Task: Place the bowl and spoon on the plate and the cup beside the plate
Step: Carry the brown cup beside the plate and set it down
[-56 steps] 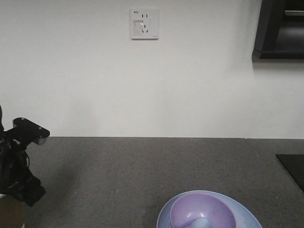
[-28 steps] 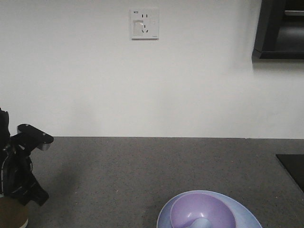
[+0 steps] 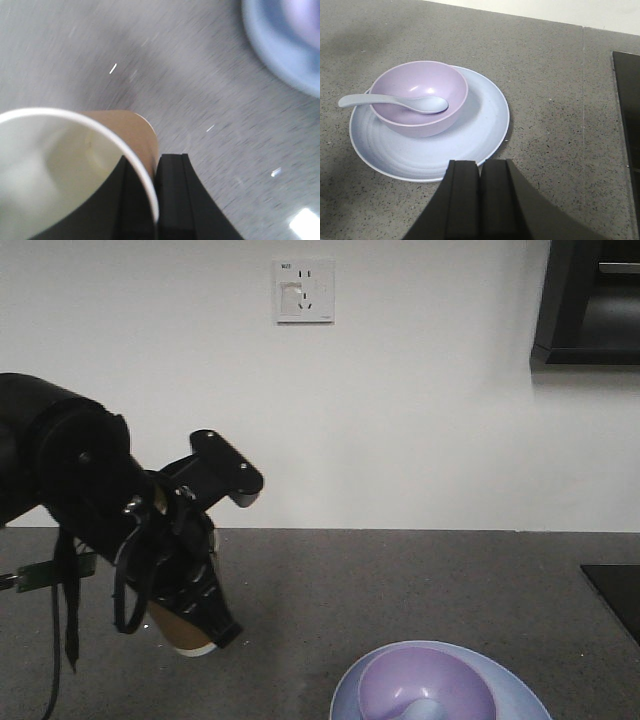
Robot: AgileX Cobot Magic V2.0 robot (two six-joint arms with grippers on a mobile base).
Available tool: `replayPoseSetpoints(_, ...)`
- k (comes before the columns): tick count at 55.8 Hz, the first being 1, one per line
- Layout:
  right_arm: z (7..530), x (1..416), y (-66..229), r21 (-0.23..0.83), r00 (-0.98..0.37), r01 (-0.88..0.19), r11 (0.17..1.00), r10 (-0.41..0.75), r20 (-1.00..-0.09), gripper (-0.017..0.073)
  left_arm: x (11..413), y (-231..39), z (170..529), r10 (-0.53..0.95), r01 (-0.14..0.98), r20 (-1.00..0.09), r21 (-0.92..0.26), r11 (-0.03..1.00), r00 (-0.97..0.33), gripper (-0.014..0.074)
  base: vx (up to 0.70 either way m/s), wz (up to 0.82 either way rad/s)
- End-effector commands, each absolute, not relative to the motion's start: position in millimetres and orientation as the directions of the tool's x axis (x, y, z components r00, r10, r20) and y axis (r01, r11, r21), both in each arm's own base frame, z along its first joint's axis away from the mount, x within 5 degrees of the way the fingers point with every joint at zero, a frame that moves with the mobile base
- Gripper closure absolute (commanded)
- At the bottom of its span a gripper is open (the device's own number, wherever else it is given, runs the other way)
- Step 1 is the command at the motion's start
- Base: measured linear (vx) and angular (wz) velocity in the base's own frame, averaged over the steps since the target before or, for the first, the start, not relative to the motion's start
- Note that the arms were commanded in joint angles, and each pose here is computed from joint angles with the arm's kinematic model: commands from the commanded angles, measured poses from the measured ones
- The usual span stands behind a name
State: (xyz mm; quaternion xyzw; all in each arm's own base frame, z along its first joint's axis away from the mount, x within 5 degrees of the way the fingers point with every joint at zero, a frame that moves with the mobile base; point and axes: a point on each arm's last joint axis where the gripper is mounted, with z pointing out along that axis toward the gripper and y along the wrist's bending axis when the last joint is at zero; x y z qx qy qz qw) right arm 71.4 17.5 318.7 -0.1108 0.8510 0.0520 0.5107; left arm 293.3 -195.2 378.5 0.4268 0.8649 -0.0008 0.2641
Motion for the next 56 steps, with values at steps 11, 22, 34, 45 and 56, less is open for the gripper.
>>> replayPoseSetpoints(11,332.2,74.2,16.9,-0.038,-0.374,-0.229,0.973,-0.124,-0.919,0.0568,288.3,-246.4,384.6,0.754,0.815,-0.528,0.184,0.550,-0.390,0.0600,0.00,0.00)
replayPoseSetpoints(22,331.8,74.1,16.7,-0.041,-0.378,-0.228,0.973,-0.127,-0.917,0.0568,287.8,-264.2,365.7,0.787,0.841,-0.483,0.170,0.514,-0.384,0.0600,0.00,0.00)
replayPoseSetpoints(34,332.0,74.2,16.7,-0.042,-0.376,-0.228,0.973,-0.128,-0.918,0.0568,289.2,-266.5,360.4,0.790,0.845,-0.471,0.156,0.512,-0.392,0.0600,0.00,0.00)
replayPoseSetpoints(45,332.3,74.3,16.7,-0.042,-0.373,-0.228,0.973,-0.127,-0.919,0.0568,292.0,-269.1,353.8,0.795,0.846,-0.456,0.151,0.511,-0.399,0.0594,0.00,0.00)
replayPoseSetpoints(56,332.3,74.3,16.8,-0.040,-0.374,-0.228,0.973,-0.125,-0.919,0.0568,295.7,-272.5,343.3,0.806,0.850,-0.427,0.142,0.506,-0.409,0.0520,0.00,0.00)
